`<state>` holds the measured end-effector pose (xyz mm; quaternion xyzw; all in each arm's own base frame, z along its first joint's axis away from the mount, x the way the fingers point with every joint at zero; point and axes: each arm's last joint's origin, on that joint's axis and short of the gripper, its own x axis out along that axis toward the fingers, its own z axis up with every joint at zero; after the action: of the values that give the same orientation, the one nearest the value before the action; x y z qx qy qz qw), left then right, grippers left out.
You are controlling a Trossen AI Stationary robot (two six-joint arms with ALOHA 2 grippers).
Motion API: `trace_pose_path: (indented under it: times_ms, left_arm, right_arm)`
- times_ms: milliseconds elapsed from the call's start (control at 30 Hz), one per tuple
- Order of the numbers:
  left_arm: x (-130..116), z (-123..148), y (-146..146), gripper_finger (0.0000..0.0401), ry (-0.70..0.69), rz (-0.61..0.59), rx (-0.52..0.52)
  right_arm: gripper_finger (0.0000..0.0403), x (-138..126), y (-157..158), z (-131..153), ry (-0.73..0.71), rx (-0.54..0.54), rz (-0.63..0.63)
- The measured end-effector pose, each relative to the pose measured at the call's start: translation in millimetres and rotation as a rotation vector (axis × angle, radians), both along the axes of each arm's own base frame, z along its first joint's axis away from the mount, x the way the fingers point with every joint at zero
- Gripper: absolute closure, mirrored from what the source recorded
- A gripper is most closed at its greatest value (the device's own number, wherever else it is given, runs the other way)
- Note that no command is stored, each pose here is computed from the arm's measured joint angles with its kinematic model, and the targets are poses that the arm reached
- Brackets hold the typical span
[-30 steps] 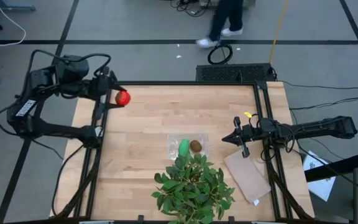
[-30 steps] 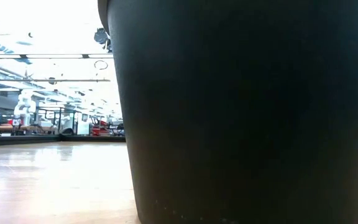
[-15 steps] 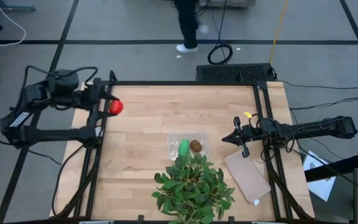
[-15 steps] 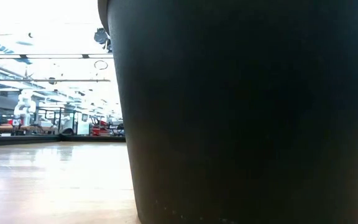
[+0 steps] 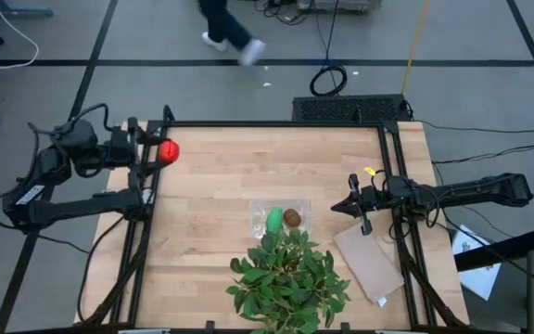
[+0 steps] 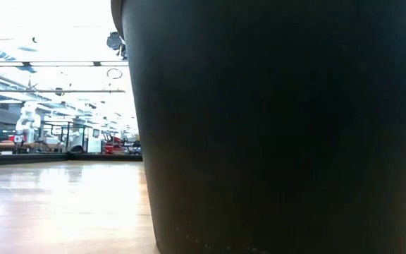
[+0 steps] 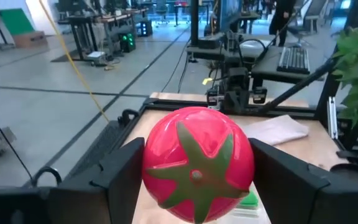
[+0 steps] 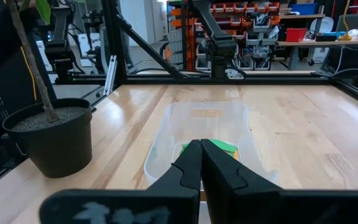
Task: Pick and placing Produce into tupperware
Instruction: Put the orange tomato into the transparent bin
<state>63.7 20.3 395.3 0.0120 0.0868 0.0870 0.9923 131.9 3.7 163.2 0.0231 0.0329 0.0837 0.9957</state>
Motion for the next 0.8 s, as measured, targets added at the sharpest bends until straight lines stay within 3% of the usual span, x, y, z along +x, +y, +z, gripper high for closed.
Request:
trace_pose_path:
  times_ms: [267,567,800]
  left_arm:
    - [21,-47,8,0.0137,-0.027,-0.022,-0.025]
    - [54,-101,7,0.0137,-0.180,-0.234,-0.019]
    - [61,-122,-1,0.0137,-0.171,-0.264,-0.037]
  right_arm:
    - [0.0403,0,0,0,0.000,0.000,-0.001]
    - [0.0403,0,0,0,0.003,0.000,0.000]
    - [0.0403,0,0,0,0.003,0.000,0.000]
